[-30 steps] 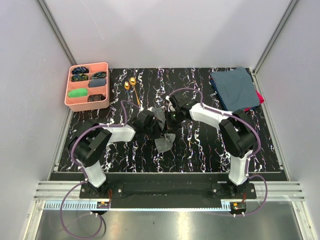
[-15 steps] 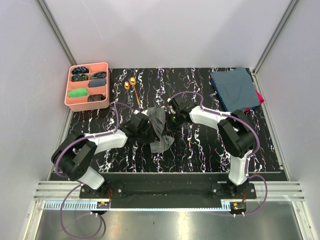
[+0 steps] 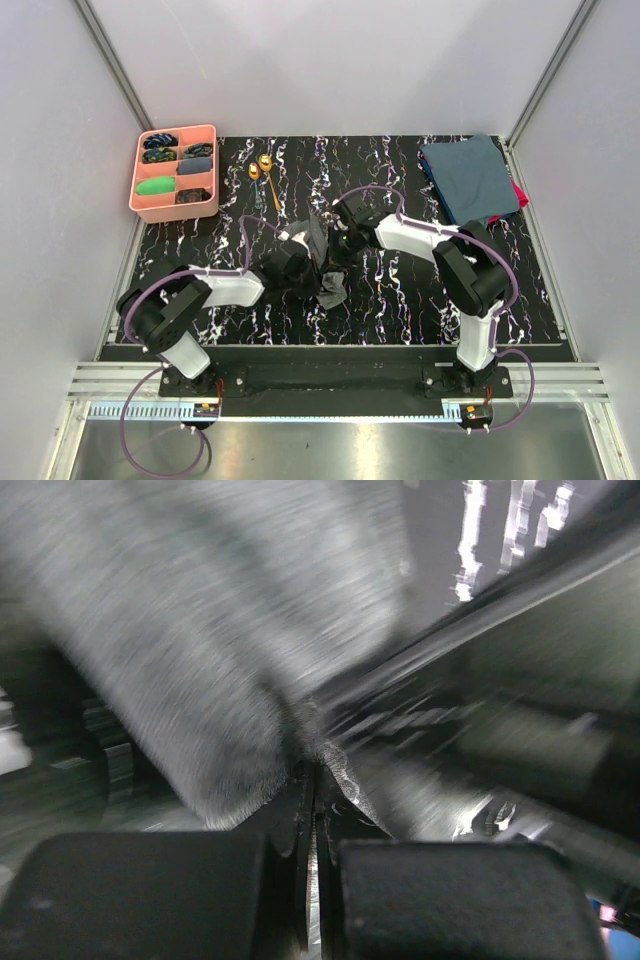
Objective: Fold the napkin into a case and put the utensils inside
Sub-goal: Stuff the top corner of the smaller-rectangle-folded napkin into the folded napkin.
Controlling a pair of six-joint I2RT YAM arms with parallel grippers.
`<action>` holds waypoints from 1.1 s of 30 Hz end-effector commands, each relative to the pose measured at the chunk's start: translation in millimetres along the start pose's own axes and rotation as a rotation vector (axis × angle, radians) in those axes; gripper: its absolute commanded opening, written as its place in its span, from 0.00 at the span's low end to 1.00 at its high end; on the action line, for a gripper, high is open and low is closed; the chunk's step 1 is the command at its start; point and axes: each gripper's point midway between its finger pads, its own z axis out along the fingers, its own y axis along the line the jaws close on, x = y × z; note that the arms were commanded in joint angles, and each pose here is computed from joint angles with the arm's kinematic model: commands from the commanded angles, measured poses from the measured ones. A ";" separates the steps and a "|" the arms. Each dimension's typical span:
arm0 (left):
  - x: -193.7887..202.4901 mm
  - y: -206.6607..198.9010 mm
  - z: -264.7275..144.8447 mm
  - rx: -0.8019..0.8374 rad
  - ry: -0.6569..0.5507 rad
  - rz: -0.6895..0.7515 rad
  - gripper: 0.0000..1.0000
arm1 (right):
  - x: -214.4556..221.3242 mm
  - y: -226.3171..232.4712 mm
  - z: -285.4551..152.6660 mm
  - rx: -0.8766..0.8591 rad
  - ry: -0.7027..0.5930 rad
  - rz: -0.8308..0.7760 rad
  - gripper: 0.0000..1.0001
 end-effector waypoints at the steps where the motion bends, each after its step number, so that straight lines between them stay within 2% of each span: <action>1: 14.8 1.6 16.8 -0.008 0.025 -0.011 0.00 | 10.2 20.6 7.9 -0.057 0.016 0.043 0.07; 9: 11.1 2.0 0.9 -0.027 0.005 0.013 0.00 | 19.7 -2.1 29.8 -0.018 0.040 0.038 0.08; 13: 5.8 1.4 -17.0 -0.051 -0.004 0.032 0.09 | 19.2 -3.0 28.0 -0.020 0.035 0.011 0.08; 15: 0.9 5.4 -30.5 -0.070 -0.032 0.032 0.10 | 17.6 -1.6 25.8 -0.020 0.024 -0.006 0.08; 20: -18.6 25.4 -47.7 -0.086 -0.081 -0.030 0.04 | 14.2 -0.2 17.4 -0.015 0.003 -0.043 0.09; 21: -22.0 27.3 -48.3 -0.086 -0.085 -0.036 0.03 | 15.1 0.9 16.8 -0.019 0.007 -0.053 0.19; 23: -32.5 37.8 -49.7 -0.096 -0.096 -0.074 0.01 | 14.5 2.9 14.7 -0.026 0.012 -0.068 0.26; 28: -70.4 31.1 -60.6 -0.058 -0.171 -0.103 0.00 | 18.8 9.3 5.4 -0.052 0.025 -0.107 0.31; 33: -109.5 3.1 -73.7 -0.006 -0.248 -0.088 0.00 | 20.2 20.2 -6.9 -0.084 0.016 -0.138 0.37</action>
